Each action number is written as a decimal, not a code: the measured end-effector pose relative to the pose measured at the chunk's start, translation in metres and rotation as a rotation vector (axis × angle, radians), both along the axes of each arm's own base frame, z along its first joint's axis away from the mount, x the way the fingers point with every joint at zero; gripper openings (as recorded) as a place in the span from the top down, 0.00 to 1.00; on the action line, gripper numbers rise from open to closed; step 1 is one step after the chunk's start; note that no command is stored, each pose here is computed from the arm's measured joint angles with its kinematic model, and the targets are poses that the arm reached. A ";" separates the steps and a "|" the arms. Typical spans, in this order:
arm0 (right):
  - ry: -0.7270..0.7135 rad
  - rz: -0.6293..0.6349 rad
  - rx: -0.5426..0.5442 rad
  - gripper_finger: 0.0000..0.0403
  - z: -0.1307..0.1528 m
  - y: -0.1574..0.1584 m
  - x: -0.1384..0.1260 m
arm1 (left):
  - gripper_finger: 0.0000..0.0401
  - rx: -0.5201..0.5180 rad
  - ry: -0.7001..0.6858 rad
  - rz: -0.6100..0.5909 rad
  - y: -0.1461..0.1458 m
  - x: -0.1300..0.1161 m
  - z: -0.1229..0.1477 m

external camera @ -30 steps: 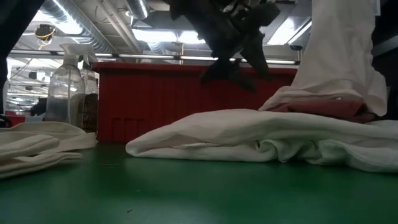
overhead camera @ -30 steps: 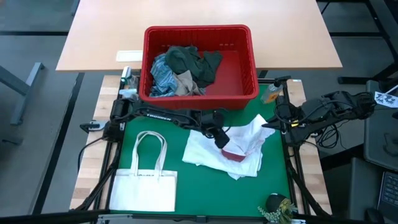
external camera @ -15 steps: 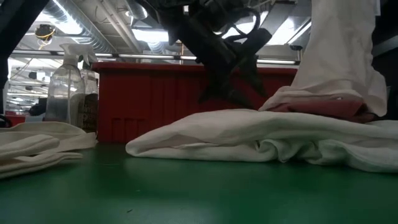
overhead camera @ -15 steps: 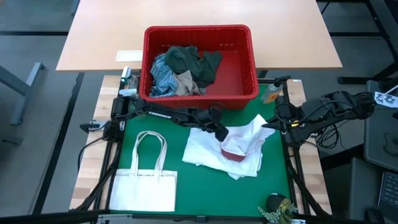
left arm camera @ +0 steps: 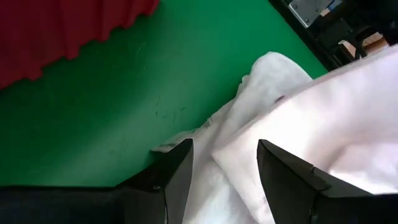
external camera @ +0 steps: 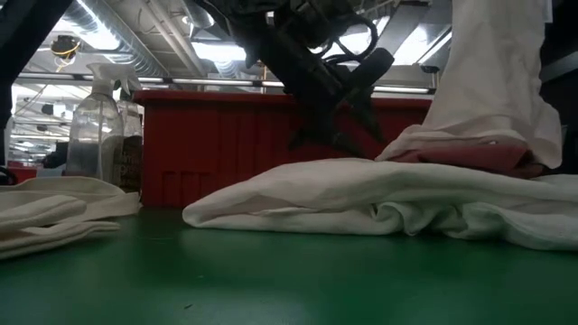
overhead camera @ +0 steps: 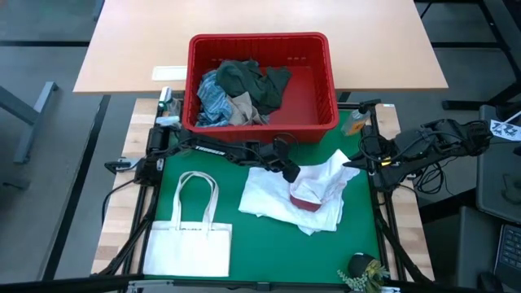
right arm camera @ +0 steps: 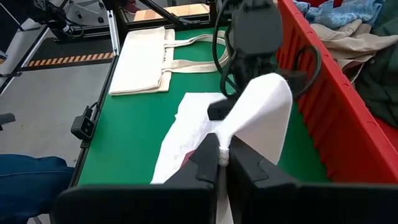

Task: Fold Laundry from Bin
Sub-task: Fold the white underwear

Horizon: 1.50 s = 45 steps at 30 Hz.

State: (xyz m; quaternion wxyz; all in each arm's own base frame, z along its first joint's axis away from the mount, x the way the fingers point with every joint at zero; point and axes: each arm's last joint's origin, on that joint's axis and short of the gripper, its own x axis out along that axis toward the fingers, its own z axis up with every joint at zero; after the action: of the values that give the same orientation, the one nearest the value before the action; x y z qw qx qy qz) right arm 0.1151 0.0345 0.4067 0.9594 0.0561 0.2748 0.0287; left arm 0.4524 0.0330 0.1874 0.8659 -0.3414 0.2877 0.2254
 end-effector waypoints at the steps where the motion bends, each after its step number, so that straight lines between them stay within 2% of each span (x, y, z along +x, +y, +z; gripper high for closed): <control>1: -0.001 0.000 0.000 0.97 0.000 0.000 0.000 | 0.57 -0.002 -0.003 0.000 0.000 0.001 -0.003; 5: -0.001 -0.003 -0.002 0.98 0.000 0.000 0.000 | 0.57 -0.044 -0.025 0.005 0.000 0.009 -0.020; 12: 0.001 0.003 0.001 0.97 0.000 0.000 0.000 | 0.58 -0.066 -0.063 -0.020 -0.001 0.013 -0.022; 25: 0.001 0.004 0.001 0.97 0.000 0.000 0.000 | 0.79 -0.045 -0.134 -0.033 0.002 0.017 -0.016; 31: 0.001 0.004 0.001 0.98 0.000 0.000 0.000 | 0.83 -0.048 -0.201 -0.041 0.005 0.020 -0.011; 39: 0.002 0.004 0.002 0.97 0.000 0.000 0.000 | 0.86 -0.086 -0.176 -0.086 0.004 0.019 -0.013; 45: 0.002 0.004 0.002 0.97 0.000 0.000 0.000 | 0.93 -0.091 -0.170 -0.091 0.004 0.019 -0.014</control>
State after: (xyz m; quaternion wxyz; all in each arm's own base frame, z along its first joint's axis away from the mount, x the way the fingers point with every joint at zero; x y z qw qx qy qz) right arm 0.1151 0.0347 0.4066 0.9591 0.0564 0.2757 0.0310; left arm 0.4713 0.0371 0.1736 0.8802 -0.3847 0.2384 0.1430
